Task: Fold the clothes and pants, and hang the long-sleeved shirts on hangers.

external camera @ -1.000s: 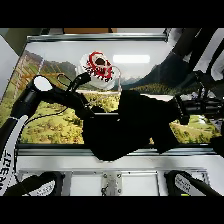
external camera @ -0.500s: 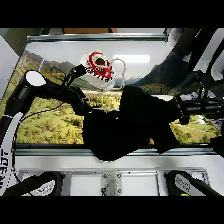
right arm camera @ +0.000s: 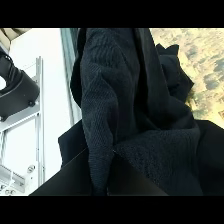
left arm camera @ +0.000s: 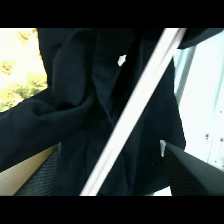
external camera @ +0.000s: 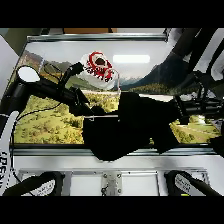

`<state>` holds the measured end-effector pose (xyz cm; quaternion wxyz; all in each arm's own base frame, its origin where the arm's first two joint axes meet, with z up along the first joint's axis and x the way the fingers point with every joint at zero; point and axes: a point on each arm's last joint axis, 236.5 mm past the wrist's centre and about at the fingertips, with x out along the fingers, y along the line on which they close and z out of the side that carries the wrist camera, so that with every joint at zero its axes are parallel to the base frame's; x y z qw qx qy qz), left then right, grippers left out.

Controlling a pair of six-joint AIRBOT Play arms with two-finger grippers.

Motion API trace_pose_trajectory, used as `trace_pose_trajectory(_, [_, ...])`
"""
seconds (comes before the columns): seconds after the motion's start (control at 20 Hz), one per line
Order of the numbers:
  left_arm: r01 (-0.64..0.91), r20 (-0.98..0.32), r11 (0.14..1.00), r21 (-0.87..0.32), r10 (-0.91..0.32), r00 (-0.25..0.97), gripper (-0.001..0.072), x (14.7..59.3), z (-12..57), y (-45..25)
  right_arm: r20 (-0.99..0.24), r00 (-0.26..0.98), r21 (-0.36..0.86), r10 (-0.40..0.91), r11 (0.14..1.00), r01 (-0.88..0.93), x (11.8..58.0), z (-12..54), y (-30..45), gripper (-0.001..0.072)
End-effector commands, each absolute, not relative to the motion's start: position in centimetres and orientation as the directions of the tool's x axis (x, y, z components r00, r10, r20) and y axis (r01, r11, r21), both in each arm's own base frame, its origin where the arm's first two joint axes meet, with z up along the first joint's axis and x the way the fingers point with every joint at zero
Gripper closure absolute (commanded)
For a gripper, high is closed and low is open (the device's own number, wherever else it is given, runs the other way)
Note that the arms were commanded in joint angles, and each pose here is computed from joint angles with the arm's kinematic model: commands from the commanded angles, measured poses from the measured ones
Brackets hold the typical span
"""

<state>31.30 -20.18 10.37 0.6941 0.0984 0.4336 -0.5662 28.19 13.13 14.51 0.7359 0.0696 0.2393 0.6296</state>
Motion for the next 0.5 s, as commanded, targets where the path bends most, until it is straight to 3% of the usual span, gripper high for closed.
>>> trace_pose_trajectory(0.0, [0.839, -0.705, 0.401, -0.369, -0.709, 0.029, 0.0030, 31.9, 11.2, -18.1, -0.265, 0.098, 0.408, 0.959, 0.203, -0.890, 28.3, 14.5, 13.1, 0.0702])
trace_pose_trajectory(0.25, [0.595, -0.700, 0.695, -0.404, -0.653, 0.288, 0.0030, 34.6, 13.5, -10.0, -0.283, 0.181, 0.414, 0.942, 0.290, -0.863, 30.3, 14.3, 12.7, 0.0702])
trace_pose_trajectory(0.45, [0.361, -0.751, 0.829, -0.428, -0.548, 0.368, 0.0030, 32.5, 9.0, -6.9, -0.254, 0.267, 0.394, 0.929, 0.352, -0.849, 32.3, 15.5, 12.4, 0.0702])
